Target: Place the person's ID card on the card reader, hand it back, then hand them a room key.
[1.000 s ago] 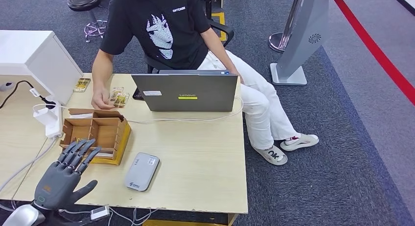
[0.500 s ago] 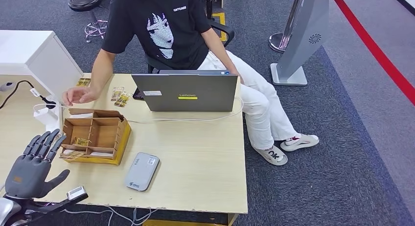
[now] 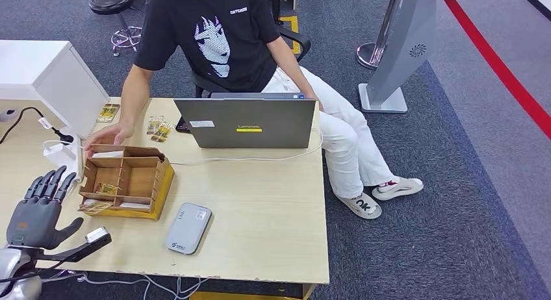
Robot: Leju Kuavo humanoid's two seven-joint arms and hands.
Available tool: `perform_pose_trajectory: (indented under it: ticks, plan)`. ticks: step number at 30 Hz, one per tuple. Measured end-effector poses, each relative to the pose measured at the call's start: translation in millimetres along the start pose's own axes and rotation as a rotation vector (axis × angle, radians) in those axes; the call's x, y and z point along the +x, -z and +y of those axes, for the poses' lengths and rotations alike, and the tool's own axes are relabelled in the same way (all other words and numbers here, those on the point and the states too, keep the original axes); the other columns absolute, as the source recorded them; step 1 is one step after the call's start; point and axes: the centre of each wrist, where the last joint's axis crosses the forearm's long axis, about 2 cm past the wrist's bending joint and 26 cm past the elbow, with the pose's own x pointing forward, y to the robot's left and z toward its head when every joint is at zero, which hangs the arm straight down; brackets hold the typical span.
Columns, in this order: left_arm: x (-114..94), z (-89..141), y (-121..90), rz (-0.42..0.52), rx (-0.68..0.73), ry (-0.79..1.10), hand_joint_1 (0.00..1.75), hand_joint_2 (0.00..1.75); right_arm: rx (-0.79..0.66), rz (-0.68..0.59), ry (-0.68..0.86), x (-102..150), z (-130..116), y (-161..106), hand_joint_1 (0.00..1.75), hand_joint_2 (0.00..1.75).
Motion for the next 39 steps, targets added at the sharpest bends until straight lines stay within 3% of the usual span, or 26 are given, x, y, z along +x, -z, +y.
perform_pose_trajectory:
  ticks: [11,15,17,30,39]
  plan:
    - [12.1,-3.6,-1.2,-0.015,-0.010,-0.035,0.00,1.75,-0.002,0.000,0.005,0.0,-0.6,0.0,0.00,1.75]
    - [17.7,-2.5,-0.3,-0.042,-0.009,-0.035,1.64,1.75,-0.002,-0.001,0.007,0.0,-0.8,0.1,0.00,1.75]
    - [19.4,-1.8,0.6,-0.048,-0.011,-0.037,1.74,1.75,-0.002,-0.002,0.007,0.0,-0.9,0.1,0.00,1.75]
    - [22.8,-1.7,-0.8,-0.053,-0.034,-0.044,1.75,1.75,-0.003,-0.003,0.004,-0.1,-1.2,0.1,0.00,1.75]
    - [28.9,14.3,12.4,-0.062,0.123,-0.039,1.75,1.75,-0.006,-0.002,0.005,-0.3,-1.8,0.1,0.00,1.75]
